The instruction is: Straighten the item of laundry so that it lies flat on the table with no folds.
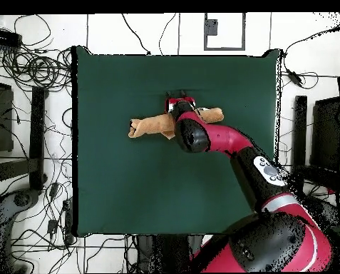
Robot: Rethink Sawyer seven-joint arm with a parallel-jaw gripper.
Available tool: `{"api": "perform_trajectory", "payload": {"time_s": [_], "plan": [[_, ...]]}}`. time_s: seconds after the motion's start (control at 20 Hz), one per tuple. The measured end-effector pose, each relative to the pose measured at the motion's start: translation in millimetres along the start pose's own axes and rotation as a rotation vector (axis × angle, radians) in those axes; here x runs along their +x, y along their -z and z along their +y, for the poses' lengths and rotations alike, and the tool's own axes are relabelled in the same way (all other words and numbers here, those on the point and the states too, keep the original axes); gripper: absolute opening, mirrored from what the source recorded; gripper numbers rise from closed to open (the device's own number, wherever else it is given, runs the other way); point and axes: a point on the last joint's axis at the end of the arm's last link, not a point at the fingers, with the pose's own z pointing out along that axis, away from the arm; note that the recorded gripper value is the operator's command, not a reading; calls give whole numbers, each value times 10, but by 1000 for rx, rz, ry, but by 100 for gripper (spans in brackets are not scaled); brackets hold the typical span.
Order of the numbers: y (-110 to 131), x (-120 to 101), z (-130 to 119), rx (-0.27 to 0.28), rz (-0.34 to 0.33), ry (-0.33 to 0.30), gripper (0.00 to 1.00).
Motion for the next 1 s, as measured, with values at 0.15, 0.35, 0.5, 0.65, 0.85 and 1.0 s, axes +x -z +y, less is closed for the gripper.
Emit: {"api": "perform_trajectory", "payload": {"time_s": [0.15, 0.35, 0.5, 0.65, 0.85, 1.0], "plan": [[2, -111, -2, -5, 75, -5, 100], [-15, -323, -2, -14, 246, -33, 100], [-19, -409, -5, -24, 332, -55, 100], [-30, -480, -9, -37, 428, -78, 100], [-57, -536, 13, -52, 502, -102, 100], [-78, -575, 23, -67, 554, -128, 100]]}}
